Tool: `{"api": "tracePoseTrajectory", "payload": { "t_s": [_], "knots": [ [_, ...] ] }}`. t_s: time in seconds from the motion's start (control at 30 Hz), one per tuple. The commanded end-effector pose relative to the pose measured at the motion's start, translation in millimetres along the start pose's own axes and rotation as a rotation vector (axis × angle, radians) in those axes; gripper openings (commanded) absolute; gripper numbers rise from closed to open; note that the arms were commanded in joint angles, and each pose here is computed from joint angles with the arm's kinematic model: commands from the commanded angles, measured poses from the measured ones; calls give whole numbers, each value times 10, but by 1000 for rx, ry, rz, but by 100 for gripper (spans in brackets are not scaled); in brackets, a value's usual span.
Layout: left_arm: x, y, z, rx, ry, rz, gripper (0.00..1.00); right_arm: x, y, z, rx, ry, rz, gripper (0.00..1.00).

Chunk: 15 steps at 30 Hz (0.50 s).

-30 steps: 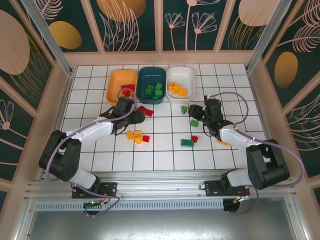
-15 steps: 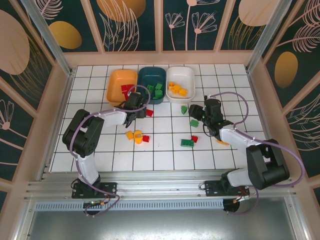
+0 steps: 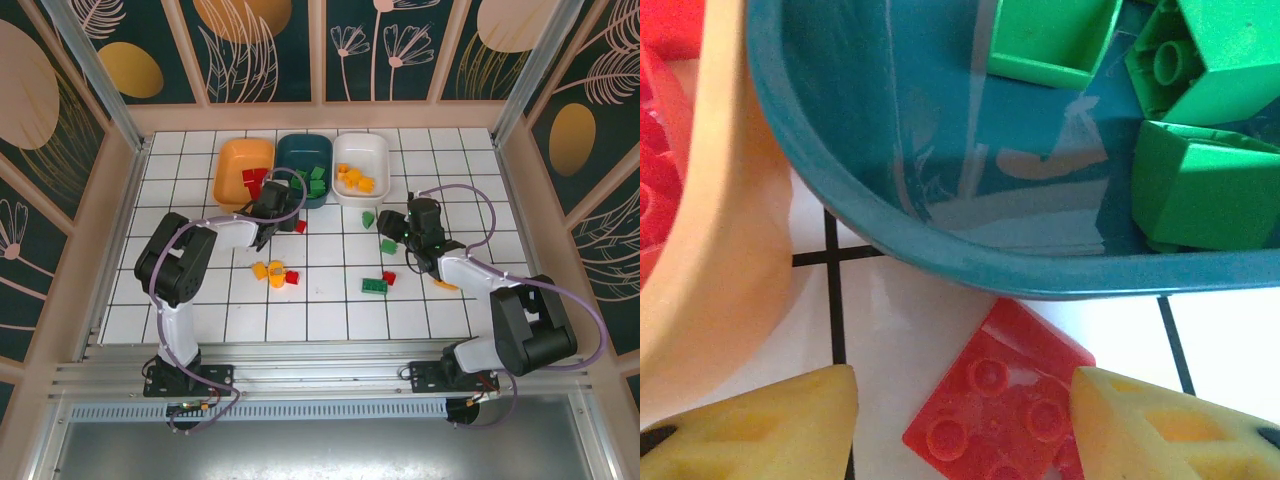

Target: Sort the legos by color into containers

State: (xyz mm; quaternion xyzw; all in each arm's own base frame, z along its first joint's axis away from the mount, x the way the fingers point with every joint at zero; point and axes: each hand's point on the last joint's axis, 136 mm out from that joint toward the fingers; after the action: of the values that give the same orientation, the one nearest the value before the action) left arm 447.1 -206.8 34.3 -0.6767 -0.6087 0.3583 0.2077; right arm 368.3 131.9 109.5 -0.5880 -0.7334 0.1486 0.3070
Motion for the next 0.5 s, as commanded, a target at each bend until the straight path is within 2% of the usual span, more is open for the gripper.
{"api": "tracePoseTrajectory", "payload": {
  "t_s": [0.0, 0.3, 0.47],
  "knots": [
    [-9, 18, 226, 67, -3, 34, 56, 16, 29, -51, -21, -5, 5, 62],
    [186, -249, 791, 194, -146, 46, 46, 25, 15, -67, -26, -5, 1, 62],
    [156, -535, 836, 208, -220, 99, 45, 42, 24, -56, -22, -5, -7, 62]
  ]
}}
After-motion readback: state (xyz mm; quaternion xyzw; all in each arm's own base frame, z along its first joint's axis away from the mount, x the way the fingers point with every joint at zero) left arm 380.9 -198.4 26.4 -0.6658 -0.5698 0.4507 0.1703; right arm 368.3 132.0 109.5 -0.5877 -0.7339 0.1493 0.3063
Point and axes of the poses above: each hand's point on the last joint's axis, 136 mm out from that joint toward the fingers, its own y axis out along the fingers, its own x axis along the line the jaws close on, z = x × y, and after that the axes turned 11 degrees about -y, right-handed
